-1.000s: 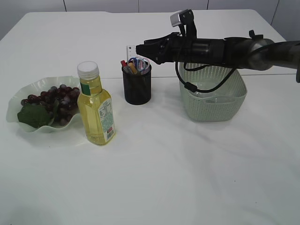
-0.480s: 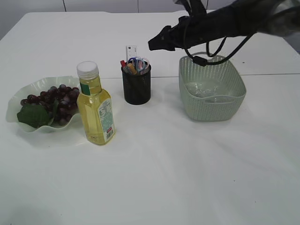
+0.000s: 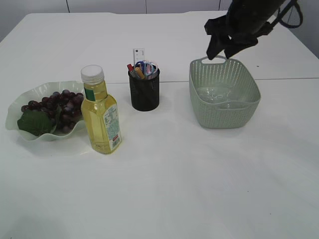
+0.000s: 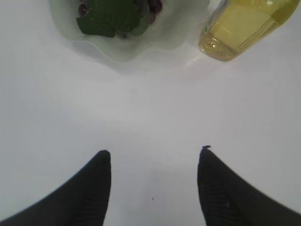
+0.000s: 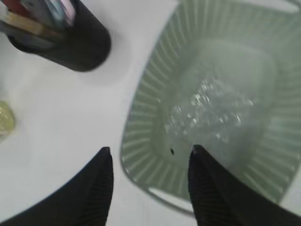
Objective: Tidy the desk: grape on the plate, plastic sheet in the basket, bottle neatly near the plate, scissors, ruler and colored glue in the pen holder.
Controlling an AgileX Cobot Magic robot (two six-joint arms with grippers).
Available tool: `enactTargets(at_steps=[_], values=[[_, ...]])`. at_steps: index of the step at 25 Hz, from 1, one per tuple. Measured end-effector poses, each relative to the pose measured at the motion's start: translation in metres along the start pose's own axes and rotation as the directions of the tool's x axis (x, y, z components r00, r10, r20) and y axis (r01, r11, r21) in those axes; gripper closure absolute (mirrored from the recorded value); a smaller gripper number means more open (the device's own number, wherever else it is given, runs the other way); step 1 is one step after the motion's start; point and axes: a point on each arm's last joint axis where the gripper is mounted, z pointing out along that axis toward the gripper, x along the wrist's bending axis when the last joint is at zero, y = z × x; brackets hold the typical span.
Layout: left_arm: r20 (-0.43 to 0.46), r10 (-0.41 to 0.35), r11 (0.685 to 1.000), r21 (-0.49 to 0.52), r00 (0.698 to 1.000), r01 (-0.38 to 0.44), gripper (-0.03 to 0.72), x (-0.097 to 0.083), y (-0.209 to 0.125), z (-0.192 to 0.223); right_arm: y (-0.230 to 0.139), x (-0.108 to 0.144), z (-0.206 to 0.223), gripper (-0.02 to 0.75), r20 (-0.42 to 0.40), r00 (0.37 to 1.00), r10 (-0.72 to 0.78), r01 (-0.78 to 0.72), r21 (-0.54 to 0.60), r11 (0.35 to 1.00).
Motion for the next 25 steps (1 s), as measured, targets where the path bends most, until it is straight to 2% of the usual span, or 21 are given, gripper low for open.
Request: enactTargets(at_steps=[5, 12, 20, 25], values=[[-0.005, 0.004, 1.0, -0.005, 1.0, -0.004, 0.256, 0.0, 0.0, 0.0, -0.017, -0.009, -0.001, 0.364, 0.117, 0.99, 0.079, -0.095, 0.139, 0.986], [-0.006, 0.005, 1.0, -0.005, 1.0, -0.005, 0.256, 0.001, 0.0, 0.0, -0.052, -0.005, -0.005, 0.365, 0.137, 0.982, 0.128, -0.158, 0.24, 0.958], [-0.01, 0.003, 1.0, 0.028, 1.0, -0.002, 0.256, 0.001, -0.003, 0.0, -0.087, 0.009, -0.063, 0.365, 0.191, 0.975, 0.113, -0.154, 0.215, 0.964], [-0.012, -0.004, 0.999, 0.051, 1.0, 0.005, 0.256, 0.001, -0.008, -0.007, -0.114, 0.016, -0.082, 0.365, 0.208, 0.973, 0.103, -0.147, 0.207, 0.967]])
